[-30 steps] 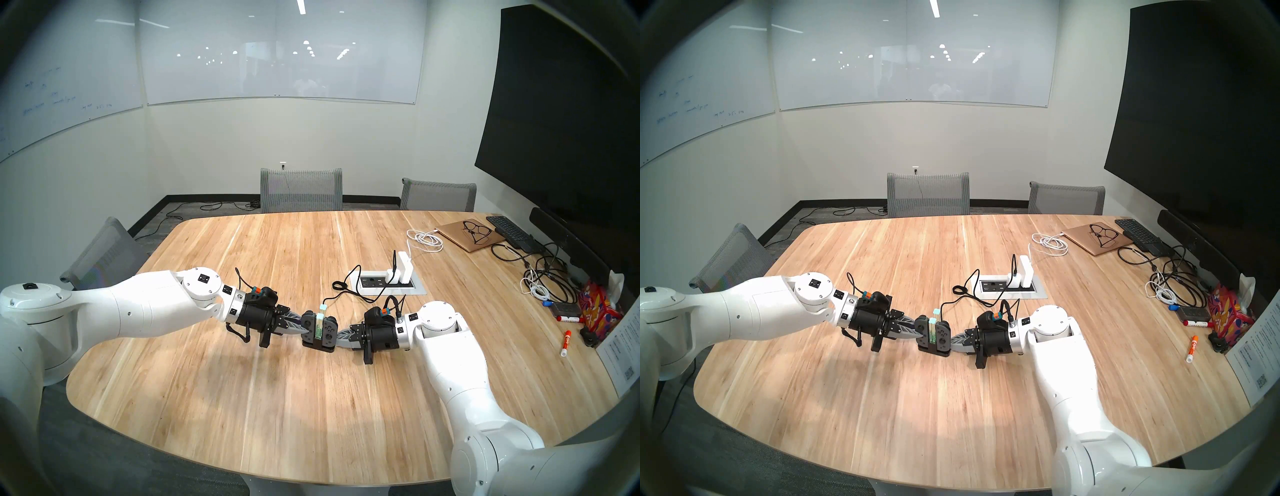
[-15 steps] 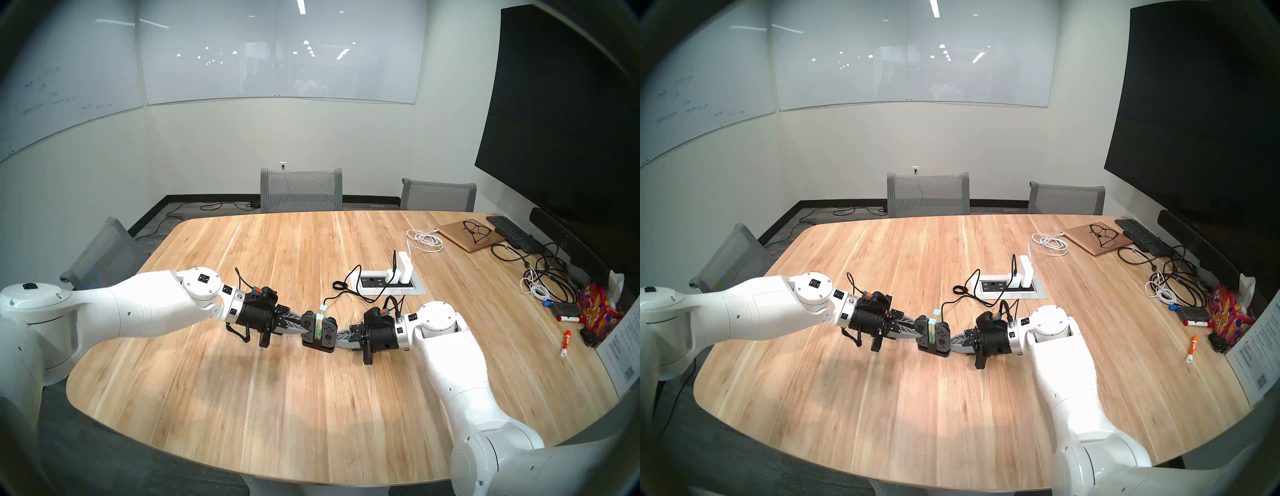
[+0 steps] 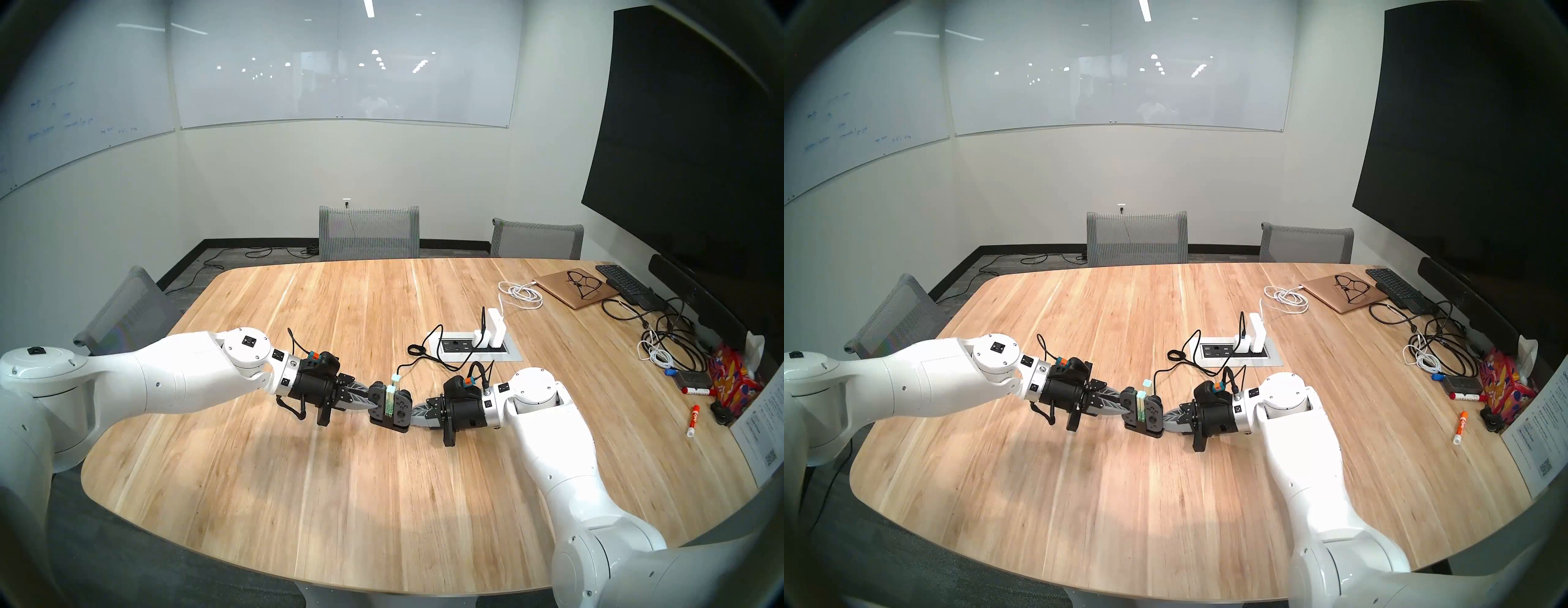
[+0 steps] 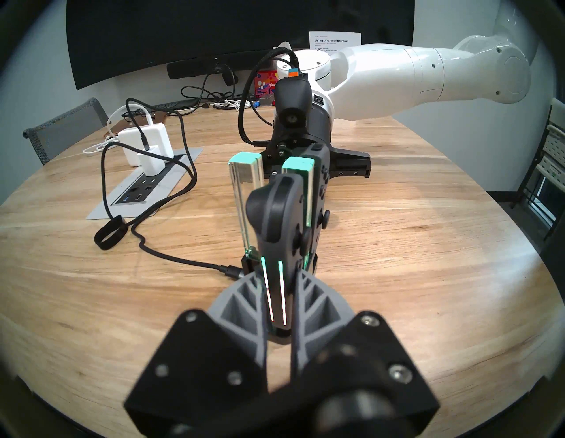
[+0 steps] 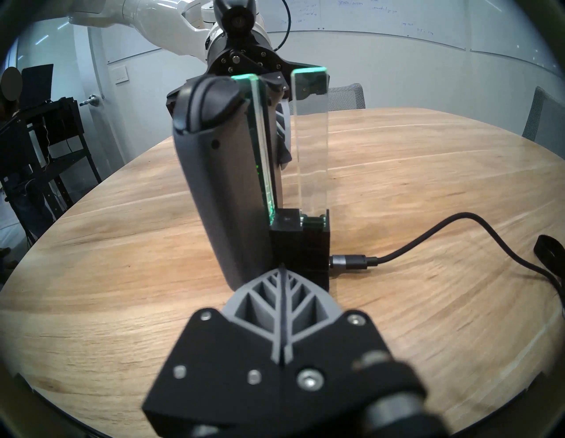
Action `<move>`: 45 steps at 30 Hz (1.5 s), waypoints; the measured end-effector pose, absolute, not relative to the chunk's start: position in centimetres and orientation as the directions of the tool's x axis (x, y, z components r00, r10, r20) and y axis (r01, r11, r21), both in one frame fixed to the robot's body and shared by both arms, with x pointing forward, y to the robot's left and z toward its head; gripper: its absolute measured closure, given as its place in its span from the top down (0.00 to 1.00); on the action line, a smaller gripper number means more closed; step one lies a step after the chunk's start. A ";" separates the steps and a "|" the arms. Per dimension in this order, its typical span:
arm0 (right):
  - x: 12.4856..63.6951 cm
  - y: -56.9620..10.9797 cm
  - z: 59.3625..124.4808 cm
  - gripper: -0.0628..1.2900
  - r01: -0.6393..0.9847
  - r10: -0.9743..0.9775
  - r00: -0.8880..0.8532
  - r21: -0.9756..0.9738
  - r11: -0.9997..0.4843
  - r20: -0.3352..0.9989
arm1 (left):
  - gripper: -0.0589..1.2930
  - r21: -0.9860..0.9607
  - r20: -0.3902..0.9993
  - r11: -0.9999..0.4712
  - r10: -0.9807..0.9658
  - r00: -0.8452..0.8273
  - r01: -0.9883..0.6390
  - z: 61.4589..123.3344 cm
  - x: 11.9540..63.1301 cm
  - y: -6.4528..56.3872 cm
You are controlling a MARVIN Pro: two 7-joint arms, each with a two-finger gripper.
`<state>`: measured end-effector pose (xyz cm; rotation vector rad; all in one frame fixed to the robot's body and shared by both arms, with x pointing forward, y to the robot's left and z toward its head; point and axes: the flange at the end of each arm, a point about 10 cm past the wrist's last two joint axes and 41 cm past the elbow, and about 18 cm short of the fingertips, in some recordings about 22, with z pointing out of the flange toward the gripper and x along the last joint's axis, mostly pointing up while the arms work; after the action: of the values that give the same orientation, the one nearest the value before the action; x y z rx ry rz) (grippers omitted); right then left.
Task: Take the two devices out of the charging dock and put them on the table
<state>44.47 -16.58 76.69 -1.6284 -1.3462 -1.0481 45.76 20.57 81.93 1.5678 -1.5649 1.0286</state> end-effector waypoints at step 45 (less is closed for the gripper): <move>44.9 -16.1 76.0 0.03 0.989 0.368 0.109 -0.066 -0.129 0.923 | 0.13 -0.068 0.890 -0.047 -0.454 -0.040 -0.997 82.0 45.8 20.5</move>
<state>44.87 -16.14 76.02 -1.6175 -1.3583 -1.0188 45.84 20.46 81.98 1.5712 -1.5635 1.0376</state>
